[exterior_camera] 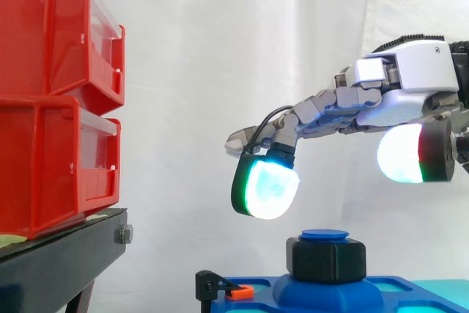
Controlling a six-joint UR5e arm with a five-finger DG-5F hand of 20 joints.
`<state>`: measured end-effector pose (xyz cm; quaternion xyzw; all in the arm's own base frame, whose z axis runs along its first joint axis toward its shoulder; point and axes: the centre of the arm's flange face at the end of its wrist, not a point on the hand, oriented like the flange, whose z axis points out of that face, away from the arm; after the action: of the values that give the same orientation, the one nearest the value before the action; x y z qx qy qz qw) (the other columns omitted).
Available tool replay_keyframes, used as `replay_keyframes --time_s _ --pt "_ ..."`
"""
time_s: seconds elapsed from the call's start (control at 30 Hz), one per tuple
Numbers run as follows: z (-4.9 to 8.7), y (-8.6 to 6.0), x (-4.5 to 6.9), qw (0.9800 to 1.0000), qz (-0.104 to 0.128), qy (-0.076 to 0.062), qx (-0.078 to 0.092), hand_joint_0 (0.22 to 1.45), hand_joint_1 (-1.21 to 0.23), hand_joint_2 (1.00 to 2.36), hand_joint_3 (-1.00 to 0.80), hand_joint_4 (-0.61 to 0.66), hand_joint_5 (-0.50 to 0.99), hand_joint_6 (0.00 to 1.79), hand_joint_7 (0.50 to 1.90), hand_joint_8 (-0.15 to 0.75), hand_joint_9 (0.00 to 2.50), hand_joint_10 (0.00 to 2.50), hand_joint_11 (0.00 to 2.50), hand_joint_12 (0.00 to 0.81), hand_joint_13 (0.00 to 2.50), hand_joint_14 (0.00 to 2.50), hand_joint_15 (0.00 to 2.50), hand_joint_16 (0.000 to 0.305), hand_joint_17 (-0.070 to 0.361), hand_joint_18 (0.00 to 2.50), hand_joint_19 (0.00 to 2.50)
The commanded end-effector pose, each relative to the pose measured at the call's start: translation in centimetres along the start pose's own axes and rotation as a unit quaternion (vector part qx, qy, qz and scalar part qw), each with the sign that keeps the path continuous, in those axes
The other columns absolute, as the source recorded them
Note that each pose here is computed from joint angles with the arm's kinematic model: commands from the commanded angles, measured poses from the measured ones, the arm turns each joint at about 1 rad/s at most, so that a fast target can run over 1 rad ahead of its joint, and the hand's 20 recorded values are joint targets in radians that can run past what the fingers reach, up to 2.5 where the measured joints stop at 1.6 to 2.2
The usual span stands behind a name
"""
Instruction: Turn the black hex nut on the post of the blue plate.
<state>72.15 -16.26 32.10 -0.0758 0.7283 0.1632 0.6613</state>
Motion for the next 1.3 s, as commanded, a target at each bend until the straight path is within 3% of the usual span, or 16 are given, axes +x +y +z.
replay_keyframes --time_s 0.0,0.07,0.23,0.37,0.53,0.7,0.97,1.27 --pt "0.1 0.0 0.0 1.0 0.004 -0.004 -0.001 0.4 -0.47 1.0 -0.5 0.15 -0.27 0.5 0.79 0.224 0.04 0.0 0.0 0.384 0.04 0.0 0.0 0.064 0.145 0.0 0.05" --pt "0.3 0.0 -0.2 0.9999 0.01 -0.012 -0.003 0.39 -0.58 1.0 -0.5 0.15 -0.27 0.5 0.81 0.23 0.05 0.0 0.0 0.388 0.06 0.0 0.0 0.065 0.147 0.0 0.05" --pt "1.4 0.5 -0.5 0.9989 0.028 -0.037 -0.005 0.4 -0.66 1.0 -0.5 0.15 -0.28 0.5 0.82 0.229 0.06 0.0 0.0 0.386 0.08 0.0 0.01 0.064 0.145 0.0 0.04" --pt "2.2 1.4 1.2 0.9983 0.032 -0.048 0.007 0.4 -0.67 1.0 -0.5 0.15 -0.27 0.5 0.83 0.231 0.08 0.0 0.0 0.389 0.09 0.0 0.01 0.064 0.144 0.0 0.04" --pt "2.8 2.3 2.5 0.9983 0.031 -0.049 0.012 0.42 -0.73 1.0 -0.5 0.13 -0.28 0.5 0.84 0.218 0.09 0.0 0.0 0.373 0.11 0.0 0.0 0.061 0.137 0.0 0.03" --pt "3.2 3.1 3.2 0.9983 0.028 -0.046 0.021 0.45 -0.74 1.0 -0.5 0.1 -0.3 0.5 0.83 0.204 0.08 0.0 0.02 0.362 0.11 0.0 0.04 0.058 0.132 0.0 0.05" --pt "3.6 3.8 3.5 0.9987 0.01 -0.036 0.034 0.49 -0.82 1.0 -0.5 0.11 -0.29 0.5 0.83 0.199 0.1 0.0 0.0 0.351 0.14 0.0 0.01 0.055 0.124 0.0 0.02" --pt "3.8 4.0 3.5 0.9986 -0.002 -0.037 0.039 0.52 -0.84 1.0 -0.5 0.11 -0.28 0.5 0.85 0.193 0.1 0.0 0.0 0.344 0.15 0.0 0.01 0.053 0.119 0.0 0.01"
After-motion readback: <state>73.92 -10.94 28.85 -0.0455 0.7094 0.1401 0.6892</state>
